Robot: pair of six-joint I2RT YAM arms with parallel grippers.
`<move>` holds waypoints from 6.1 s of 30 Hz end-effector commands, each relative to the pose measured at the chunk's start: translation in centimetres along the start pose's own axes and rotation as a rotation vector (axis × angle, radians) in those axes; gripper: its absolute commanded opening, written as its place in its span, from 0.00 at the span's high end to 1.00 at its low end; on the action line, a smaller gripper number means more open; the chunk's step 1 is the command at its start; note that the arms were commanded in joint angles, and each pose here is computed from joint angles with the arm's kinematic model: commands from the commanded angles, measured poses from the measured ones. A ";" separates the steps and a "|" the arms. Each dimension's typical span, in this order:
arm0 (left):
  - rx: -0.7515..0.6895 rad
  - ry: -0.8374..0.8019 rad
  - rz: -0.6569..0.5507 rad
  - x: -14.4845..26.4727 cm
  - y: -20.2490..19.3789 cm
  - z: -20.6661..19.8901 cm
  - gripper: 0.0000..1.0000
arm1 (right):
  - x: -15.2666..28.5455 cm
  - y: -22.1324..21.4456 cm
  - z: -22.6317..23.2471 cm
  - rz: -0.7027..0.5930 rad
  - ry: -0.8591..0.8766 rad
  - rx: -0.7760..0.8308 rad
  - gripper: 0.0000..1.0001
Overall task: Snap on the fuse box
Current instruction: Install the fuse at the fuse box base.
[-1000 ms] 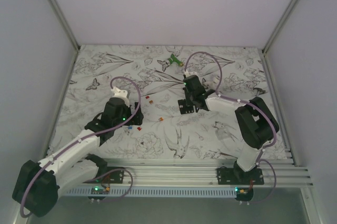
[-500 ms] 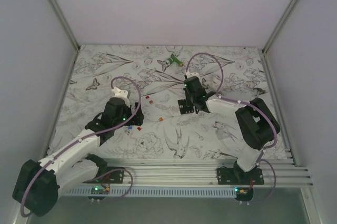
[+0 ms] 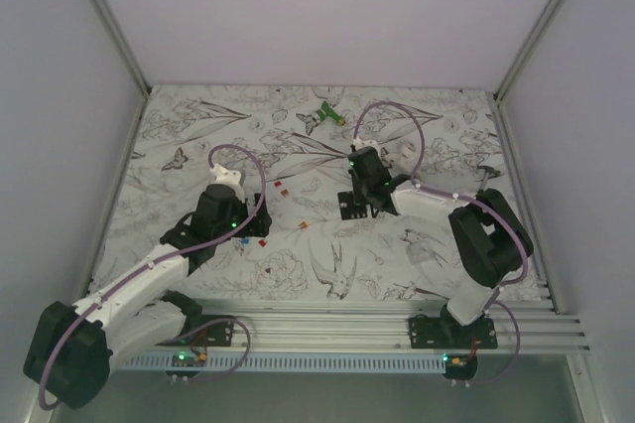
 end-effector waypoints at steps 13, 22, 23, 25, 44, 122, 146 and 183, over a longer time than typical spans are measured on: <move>0.019 -0.028 -0.018 0.3 0.8 -0.6 0.00 | 1.3 -0.3 0.5 0.089 0.022 0.012 0.74; 0.020 -0.036 -0.019 0.4 0.9 -0.8 0.00 | 2.0 1.9 0.5 0.043 0.018 -0.017 0.67; 0.020 -0.037 -0.018 0.4 0.9 -0.8 0.00 | 2.0 1.9 0.5 0.044 0.016 -0.022 0.68; 0.020 -0.037 -0.021 0.4 0.9 -0.8 0.00 | 2.0 2.1 0.5 0.041 0.009 -0.031 0.70; 0.022 -0.041 -0.018 0.5 0.8 -0.8 0.00 | 1.8 2.0 -0.8 0.067 -0.069 -0.078 0.73; 0.177 -0.167 0.111 -1.0 1.3 -4.8 0.01 | 1.7 2.4 0.3 -0.043 0.317 -0.415 0.65; 0.183 -0.226 0.218 -5.4 2.4 -8.8 0.04 | 0.1 0.7 -0.2 -0.016 0.299 -0.446 0.72; 0.207 -0.370 0.526 -14.6 -1.2 -16.9 0.48 | 0.3 0.8 0.1 0.025 0.223 -0.317 1.00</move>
Point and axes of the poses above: each gripper's point midway between its finger pads, its own x axis back along the fingers, its own z axis along the line the jaws close on, y = z × x, the point moved 4 cm from there along x, back along the fingers, and after that the axes turned 10 degrees about x, right-handed, at the moved point
